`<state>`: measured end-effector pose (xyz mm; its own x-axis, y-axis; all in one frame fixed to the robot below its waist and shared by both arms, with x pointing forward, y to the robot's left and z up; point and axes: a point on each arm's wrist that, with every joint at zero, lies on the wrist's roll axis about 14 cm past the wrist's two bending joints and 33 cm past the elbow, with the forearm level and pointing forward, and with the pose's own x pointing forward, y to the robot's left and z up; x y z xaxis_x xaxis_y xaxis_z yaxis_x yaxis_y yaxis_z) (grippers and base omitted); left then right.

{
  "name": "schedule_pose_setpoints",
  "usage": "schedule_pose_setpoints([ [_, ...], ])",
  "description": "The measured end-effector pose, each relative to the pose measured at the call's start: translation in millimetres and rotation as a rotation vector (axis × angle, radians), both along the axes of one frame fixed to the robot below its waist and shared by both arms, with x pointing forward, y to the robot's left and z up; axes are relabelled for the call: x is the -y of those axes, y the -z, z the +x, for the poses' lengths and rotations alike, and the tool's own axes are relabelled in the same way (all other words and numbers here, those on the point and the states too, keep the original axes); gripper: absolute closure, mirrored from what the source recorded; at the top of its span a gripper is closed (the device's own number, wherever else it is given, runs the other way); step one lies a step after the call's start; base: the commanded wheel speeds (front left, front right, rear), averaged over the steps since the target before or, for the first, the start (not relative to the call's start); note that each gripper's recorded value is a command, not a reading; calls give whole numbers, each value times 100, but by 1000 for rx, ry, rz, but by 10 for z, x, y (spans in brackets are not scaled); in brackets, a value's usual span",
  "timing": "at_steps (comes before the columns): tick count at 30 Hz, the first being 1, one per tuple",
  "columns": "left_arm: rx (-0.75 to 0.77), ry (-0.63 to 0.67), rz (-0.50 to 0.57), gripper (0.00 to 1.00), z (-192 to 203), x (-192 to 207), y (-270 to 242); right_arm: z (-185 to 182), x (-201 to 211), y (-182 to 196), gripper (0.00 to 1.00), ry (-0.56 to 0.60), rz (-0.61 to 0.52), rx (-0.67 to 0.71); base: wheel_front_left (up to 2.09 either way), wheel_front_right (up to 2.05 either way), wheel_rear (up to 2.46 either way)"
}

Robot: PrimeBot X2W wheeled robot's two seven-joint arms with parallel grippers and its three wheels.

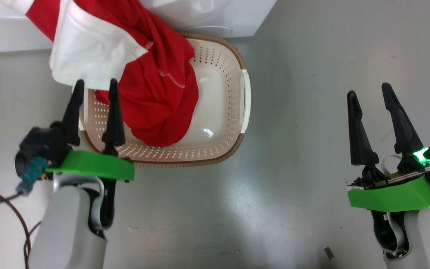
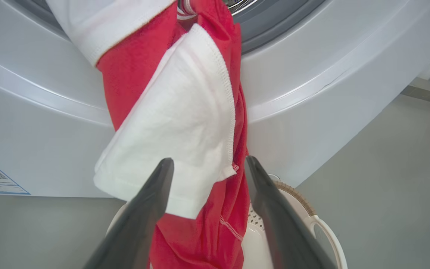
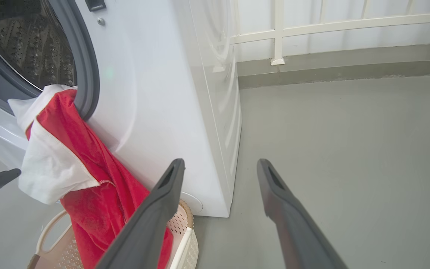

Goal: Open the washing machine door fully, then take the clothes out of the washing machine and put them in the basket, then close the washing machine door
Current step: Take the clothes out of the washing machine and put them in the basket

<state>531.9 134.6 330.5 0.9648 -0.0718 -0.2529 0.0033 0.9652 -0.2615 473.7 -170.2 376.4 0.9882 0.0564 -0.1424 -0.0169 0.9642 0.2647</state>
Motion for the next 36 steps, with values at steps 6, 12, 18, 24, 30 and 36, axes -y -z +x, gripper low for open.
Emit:
schedule_pose_setpoints([
  [6,33,-5,10,0,-123,-13,-128,1,2,-39,0,1,0,9,0,0,0],
  [12,51,-36,14,0,-221,-75,-223,-8,-6,-54,0,-1,2,11,0,0,0],
  [18,71,-81,-4,0,-326,-143,-362,-24,-31,-47,0,-6,6,7,0,0,0],
  [24,65,-102,-12,0,-393,-154,-446,-19,-43,-48,0,-9,8,8,0,0,0],
  [30,66,-125,-16,0,-442,-170,-531,-18,-48,-48,0,-11,9,8,0,0,0],
  [36,86,-132,-20,0,-436,-169,-616,-18,-70,-39,0,-16,12,5,0,0,0],
])
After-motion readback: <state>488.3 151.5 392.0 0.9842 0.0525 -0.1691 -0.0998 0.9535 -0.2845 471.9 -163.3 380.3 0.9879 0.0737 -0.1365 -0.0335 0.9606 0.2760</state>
